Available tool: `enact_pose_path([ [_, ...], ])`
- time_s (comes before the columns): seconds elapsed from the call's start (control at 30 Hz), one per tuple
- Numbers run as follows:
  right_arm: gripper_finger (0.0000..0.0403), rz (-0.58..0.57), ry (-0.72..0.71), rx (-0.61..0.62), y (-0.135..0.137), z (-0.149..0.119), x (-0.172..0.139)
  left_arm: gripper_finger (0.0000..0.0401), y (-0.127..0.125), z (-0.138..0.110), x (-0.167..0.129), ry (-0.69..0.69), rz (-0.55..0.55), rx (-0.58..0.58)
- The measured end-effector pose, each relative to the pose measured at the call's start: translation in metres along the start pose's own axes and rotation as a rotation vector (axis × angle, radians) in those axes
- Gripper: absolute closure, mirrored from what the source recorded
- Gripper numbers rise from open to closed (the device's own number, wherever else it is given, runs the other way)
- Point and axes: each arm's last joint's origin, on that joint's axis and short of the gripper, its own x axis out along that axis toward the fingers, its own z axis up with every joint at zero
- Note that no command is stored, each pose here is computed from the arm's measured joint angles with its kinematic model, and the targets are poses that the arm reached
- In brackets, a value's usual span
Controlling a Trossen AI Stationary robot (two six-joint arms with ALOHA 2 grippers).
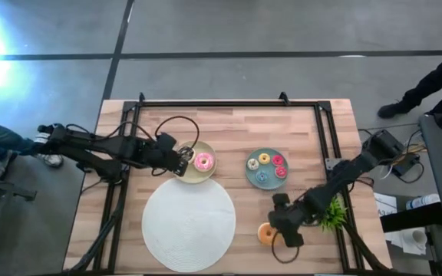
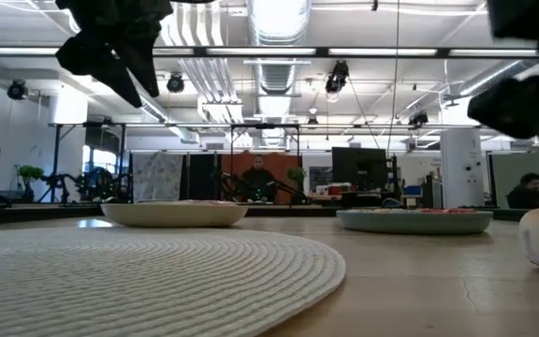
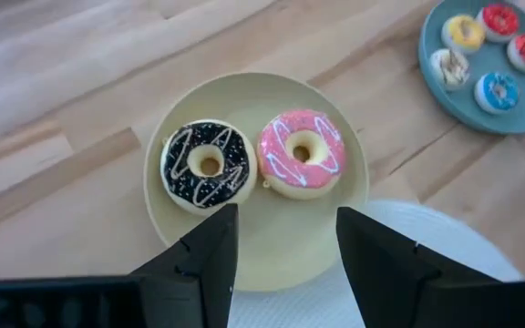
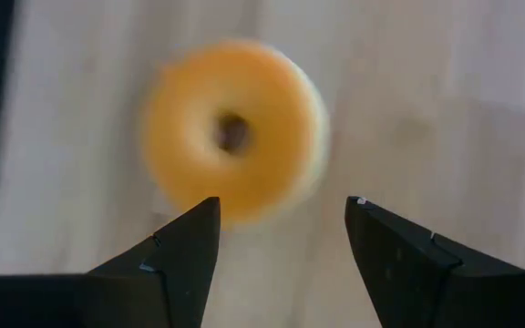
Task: Pick & Place donuts
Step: Put the purple donut on the brown plate
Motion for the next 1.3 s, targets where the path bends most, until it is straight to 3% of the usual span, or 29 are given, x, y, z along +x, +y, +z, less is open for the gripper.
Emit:
enact_pose_path([
  [0.23,0.0175,-0.006,-0.03,-0.1,0.04,0.023,0.002,0.0241,-0.001,0.0,0.0,-0.005,-0.001,0.159],
  [0.67,0.0175,-0.102,0.116,0.002,0.058,0.044,0.039,0.0241,0.0,0.0,0.0,-0.007,0.003,0.325],
  [1.03,0.0175,-0.134,0.097,0.191,0.063,0.039,0.039,0.0241,0.0,0.0,0.001,-0.007,0.003,0.359],
  [1.3,0.0175,-0.146,0.074,0.204,0.075,0.043,0.027,0.024,-0.001,0.0,0.001,-0.007,-0.001,0.355],
])
